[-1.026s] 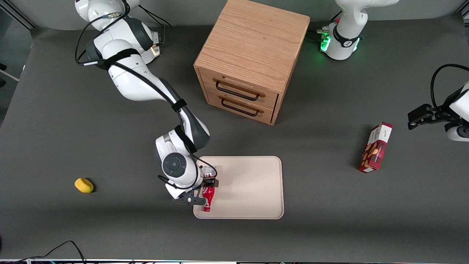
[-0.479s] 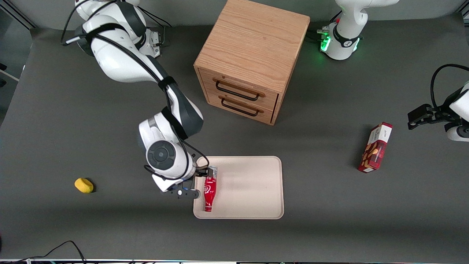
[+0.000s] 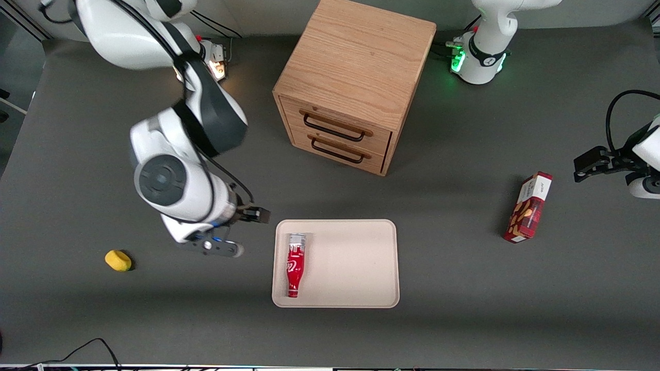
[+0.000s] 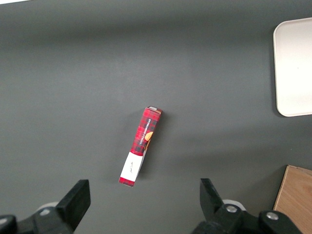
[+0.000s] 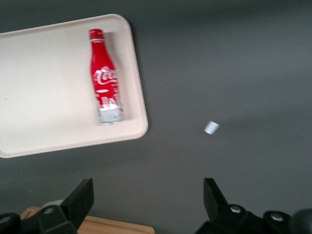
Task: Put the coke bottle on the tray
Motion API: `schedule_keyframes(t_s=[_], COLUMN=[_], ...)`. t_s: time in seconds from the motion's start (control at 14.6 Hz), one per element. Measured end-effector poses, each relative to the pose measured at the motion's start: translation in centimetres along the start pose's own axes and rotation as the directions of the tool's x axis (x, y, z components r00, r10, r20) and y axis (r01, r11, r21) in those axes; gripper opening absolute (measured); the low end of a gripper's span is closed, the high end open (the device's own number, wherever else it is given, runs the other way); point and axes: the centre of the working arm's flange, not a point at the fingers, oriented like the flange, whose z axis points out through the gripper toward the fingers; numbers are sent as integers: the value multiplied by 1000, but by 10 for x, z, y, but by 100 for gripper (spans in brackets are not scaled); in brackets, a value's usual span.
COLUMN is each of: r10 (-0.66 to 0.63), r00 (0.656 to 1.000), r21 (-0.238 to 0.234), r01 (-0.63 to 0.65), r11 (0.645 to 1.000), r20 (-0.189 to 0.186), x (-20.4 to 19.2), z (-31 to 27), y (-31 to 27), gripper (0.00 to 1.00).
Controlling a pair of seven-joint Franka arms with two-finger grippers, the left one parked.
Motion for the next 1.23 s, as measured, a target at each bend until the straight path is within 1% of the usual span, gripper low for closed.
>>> schedule_keyframes(t_s=[0.34, 0.55, 0.82, 1.03, 1.23], r10=[-24, -53, -125, -114, -115], r00=[1000, 998, 991, 992, 992], r21=[-20, -24, -26, -4, 14], r01=[24, 53, 125, 114, 116], r11=[1000, 998, 992, 993, 993], r20=[3, -19, -36, -45, -43], x=[-52, -97, -146, -155, -147], z=[-48, -64, -77, -86, -88], y=[73, 106, 176, 232, 262], gripper=[100, 100, 100, 100, 100])
